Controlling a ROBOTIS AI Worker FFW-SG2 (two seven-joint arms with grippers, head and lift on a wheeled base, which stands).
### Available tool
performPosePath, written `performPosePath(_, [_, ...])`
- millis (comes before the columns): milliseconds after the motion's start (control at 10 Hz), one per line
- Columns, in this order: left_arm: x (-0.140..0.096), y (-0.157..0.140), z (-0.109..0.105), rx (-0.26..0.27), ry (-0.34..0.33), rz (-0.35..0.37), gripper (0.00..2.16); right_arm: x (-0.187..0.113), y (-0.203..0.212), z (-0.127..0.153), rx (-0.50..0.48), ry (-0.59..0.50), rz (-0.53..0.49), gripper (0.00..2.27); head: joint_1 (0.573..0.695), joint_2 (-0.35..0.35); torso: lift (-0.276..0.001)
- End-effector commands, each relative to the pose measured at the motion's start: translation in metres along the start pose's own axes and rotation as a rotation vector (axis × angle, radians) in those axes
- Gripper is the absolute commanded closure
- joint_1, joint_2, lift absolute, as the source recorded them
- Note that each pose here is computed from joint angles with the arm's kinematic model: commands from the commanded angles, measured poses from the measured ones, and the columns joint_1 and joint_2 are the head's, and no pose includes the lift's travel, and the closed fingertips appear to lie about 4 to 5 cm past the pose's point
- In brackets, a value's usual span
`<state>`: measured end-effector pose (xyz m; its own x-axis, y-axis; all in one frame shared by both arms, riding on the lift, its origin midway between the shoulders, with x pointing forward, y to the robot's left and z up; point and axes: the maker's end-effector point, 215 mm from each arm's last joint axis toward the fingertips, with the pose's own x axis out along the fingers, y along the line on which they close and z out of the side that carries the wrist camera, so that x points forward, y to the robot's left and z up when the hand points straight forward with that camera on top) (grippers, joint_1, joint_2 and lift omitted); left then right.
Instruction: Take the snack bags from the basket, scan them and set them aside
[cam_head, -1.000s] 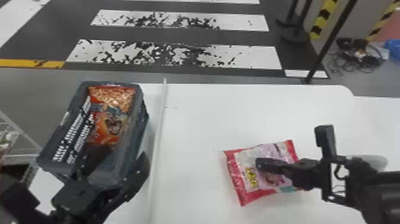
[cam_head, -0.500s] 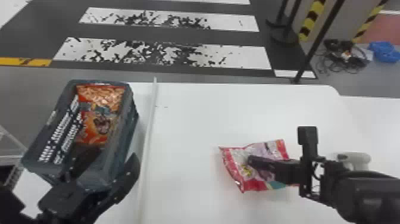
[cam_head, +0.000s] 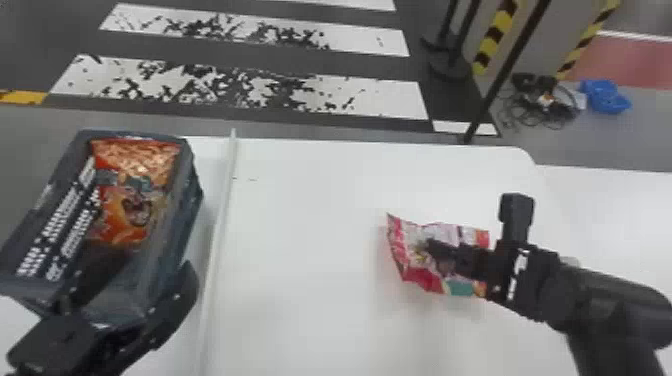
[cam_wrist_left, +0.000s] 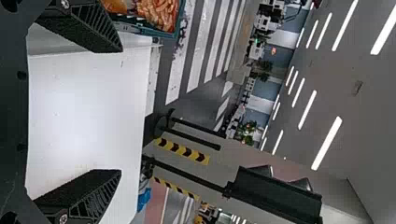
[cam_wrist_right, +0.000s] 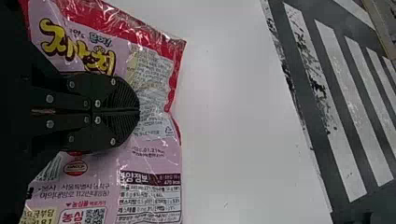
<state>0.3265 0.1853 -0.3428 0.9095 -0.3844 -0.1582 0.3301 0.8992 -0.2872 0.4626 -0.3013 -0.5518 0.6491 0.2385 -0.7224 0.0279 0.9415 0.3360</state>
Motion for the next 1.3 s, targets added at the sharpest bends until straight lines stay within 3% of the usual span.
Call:
performPosePath(0, [0.003, 0.002, 0.001, -0.001, -0.007, 0.003, 0.07, -0.010, -0.041, -0.001, 0.076, -0.013, -0.136, 2.25, 0.695, -0.164, -0.075])
performPosePath(300, [0.012, -0.004, -0.002, -0.010, -0.009, -0.004, 0.07, -0.053, -0.022, 0.020, 0.222, -0.085, 0.012, 2.25, 0.695, -0.226, -0.075])
performPosePath(500, [0.012, -0.004, -0.008, -0.015, -0.001, -0.005, 0.07, -0.077, -0.029, 0.040, 0.266, -0.121, 0.072, 2.25, 0.695, -0.231, -0.075])
performPosePath(600, [0.013, -0.006, -0.012, -0.019, 0.005, -0.009, 0.07, -0.085, -0.038, 0.062, 0.251, -0.177, 0.085, 2.25, 0.695, -0.244, -0.075])
performPosePath(900, [0.011, -0.007, -0.024, -0.027, 0.026, -0.014, 0.07, -0.081, -0.112, 0.110, 0.148, -0.320, -0.013, 2.25, 0.695, -0.308, -0.075])
performPosePath(1200, [0.009, -0.006, -0.030, -0.031, 0.032, -0.012, 0.07, -0.068, -0.148, 0.112, 0.094, -0.309, -0.053, 2.25, 0.695, -0.350, -0.075])
